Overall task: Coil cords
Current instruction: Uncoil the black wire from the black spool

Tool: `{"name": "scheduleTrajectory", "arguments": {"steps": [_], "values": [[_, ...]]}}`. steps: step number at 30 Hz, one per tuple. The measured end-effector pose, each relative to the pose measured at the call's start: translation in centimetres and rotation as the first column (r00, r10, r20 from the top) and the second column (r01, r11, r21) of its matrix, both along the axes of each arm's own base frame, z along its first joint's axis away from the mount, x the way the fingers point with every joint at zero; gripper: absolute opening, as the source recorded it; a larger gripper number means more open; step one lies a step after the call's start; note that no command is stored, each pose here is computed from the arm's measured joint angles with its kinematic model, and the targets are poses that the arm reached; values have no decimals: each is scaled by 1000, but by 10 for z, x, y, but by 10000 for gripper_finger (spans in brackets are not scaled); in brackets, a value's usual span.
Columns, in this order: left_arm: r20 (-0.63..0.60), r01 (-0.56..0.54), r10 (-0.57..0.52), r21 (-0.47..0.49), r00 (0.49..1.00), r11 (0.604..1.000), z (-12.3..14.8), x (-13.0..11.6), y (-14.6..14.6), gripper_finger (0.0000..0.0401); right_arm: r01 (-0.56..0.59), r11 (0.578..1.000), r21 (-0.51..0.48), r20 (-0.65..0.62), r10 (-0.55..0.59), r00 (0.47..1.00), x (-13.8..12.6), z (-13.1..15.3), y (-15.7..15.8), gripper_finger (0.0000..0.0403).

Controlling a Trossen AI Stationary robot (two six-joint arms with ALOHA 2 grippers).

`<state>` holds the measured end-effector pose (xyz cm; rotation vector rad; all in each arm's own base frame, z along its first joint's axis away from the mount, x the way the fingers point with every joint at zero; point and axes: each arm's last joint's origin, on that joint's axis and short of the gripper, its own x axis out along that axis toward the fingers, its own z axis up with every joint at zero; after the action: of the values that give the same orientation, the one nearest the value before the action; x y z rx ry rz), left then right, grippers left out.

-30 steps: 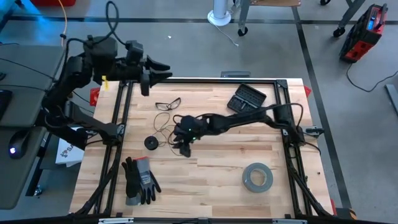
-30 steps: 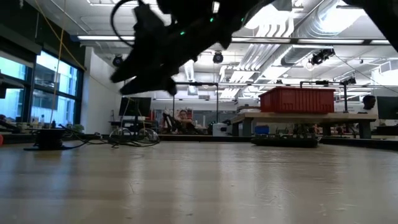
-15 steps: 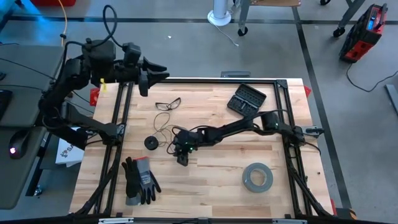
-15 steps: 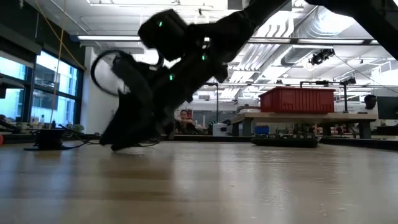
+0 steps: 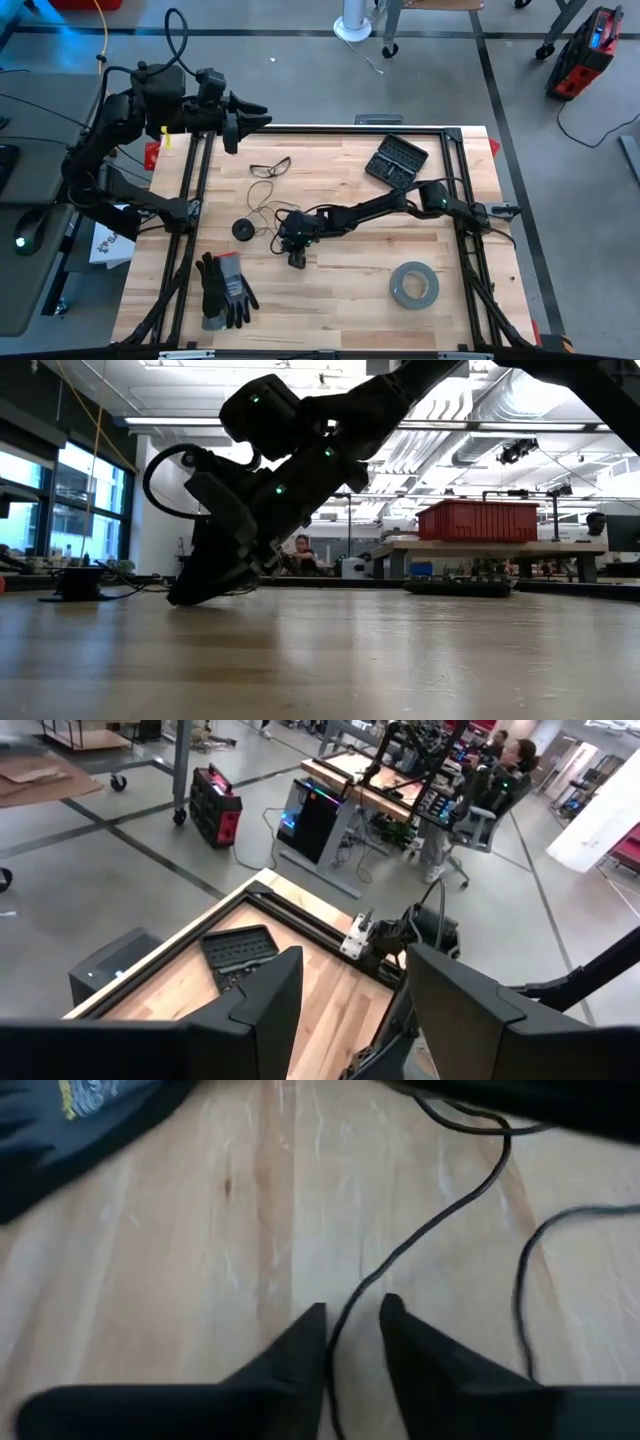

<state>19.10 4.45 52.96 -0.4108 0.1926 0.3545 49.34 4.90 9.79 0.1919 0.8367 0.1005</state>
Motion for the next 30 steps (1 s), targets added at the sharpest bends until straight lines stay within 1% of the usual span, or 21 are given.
{"name": "scheduleTrajectory", "arguments": {"steps": [2,3,4,9,12,13,15,18,20,22,25,30], "values": [[2,-8,8,-6,1000,1000,0,0,0,176,-4,1000,3,-20,4,1000,-1,-1,0,38],[2,-11,11,-6,1000,1000,0,0,0,176,-12,1000,12,-24,12,1000,-2,-1,0,20],[2,-13,13,-5,1000,1000,0,0,0,176,-18,1000,21,-26,19,999,-2,0,0,11],[3,-23,23,-3,1000,1000,0,-1,0,176,-31,999,36,-41,33,999,-6,11,0,3],[8,-27,27,2,1000,1000,1,-2,0,176,-48,997,53,-53,51,997,-11,27,-5,2],[8,-28,28,8,1000,1000,1,-3,0,176,-58,997,46,-38,60,997,-12,35,-6,2],[23,-29,29,21,999,999,3,-5,0,176,-88,996,25,-13,88,996,-17,59,-12,1],[82,-44,41,41,996,998,10,-8,0,173,-134,991,-5,49,134,990,-26,99,-24,1],[127,-52,43,61,991,997,15,-10,1,173,-144,989,-19,82,145,986,-35,125,-34,1],[167,-60,48,71,985,996,20,-11,1,173,-134,990,-39,131,138,982,-45,153,-43,1],[207,-66,45,94,977,993,25,-15,1,173,-98,993,-61,241,110,964,-64,200,-59,0],[222,-67,37,132,974,989,28,-16,1,172,-22,996,-82,410,54,911,-101,265,-77,0]]}}
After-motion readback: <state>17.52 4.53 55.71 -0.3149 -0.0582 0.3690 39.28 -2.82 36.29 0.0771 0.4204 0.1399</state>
